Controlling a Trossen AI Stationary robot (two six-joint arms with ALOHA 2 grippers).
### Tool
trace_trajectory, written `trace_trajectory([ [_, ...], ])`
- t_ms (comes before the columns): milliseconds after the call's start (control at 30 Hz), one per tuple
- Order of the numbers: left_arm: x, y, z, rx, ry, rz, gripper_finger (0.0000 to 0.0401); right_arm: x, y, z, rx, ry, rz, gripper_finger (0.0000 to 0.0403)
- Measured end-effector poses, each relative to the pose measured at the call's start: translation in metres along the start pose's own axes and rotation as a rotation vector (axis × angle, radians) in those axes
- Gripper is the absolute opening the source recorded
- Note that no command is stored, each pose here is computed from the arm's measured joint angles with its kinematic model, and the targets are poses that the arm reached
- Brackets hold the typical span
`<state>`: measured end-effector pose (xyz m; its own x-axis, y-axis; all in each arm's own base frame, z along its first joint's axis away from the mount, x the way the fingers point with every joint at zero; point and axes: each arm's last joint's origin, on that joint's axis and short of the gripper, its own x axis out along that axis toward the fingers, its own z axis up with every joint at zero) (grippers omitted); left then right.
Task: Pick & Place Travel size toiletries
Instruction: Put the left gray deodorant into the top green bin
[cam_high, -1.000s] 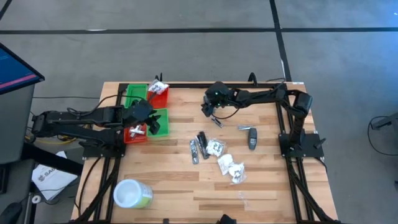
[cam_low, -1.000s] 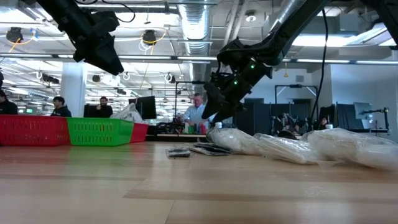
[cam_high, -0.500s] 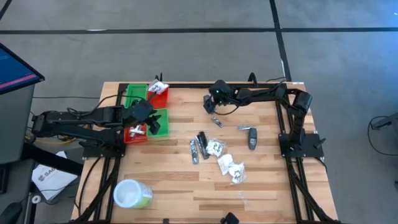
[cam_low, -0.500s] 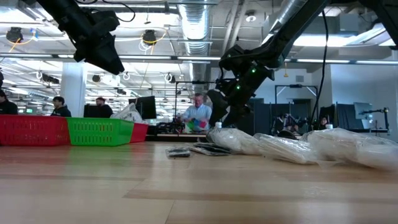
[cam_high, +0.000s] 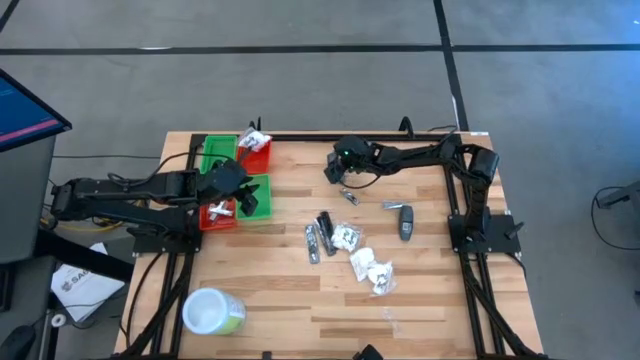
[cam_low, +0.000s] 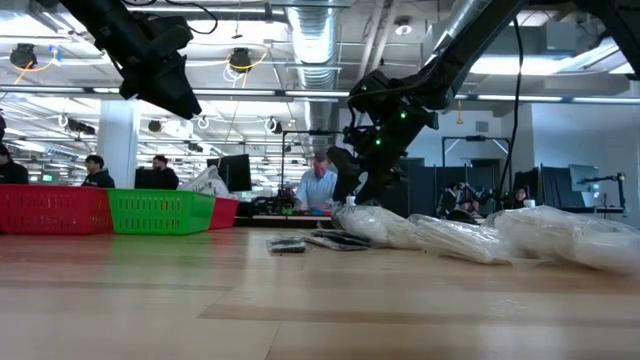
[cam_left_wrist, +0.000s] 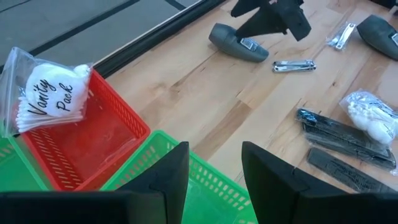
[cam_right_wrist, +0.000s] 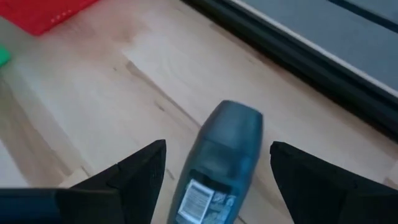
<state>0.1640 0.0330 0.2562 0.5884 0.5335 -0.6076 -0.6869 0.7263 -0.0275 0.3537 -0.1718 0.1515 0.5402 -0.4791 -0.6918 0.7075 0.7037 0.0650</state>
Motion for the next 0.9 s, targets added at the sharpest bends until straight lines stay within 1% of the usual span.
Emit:
trace_trajectory([
  [700,0.0,0.0,0.0,-0.003,0.0,0.0,0.014,-0.001,0.0042,-0.0013,0.007,-0.003,-0.003,0.0276],
  [900,0.0,0.0,-0.0001,-0.003,0.001,0.0,0.014,-0.0013,0.0052,-0.0017,0.029,-0.007,-0.018,0.0276],
])
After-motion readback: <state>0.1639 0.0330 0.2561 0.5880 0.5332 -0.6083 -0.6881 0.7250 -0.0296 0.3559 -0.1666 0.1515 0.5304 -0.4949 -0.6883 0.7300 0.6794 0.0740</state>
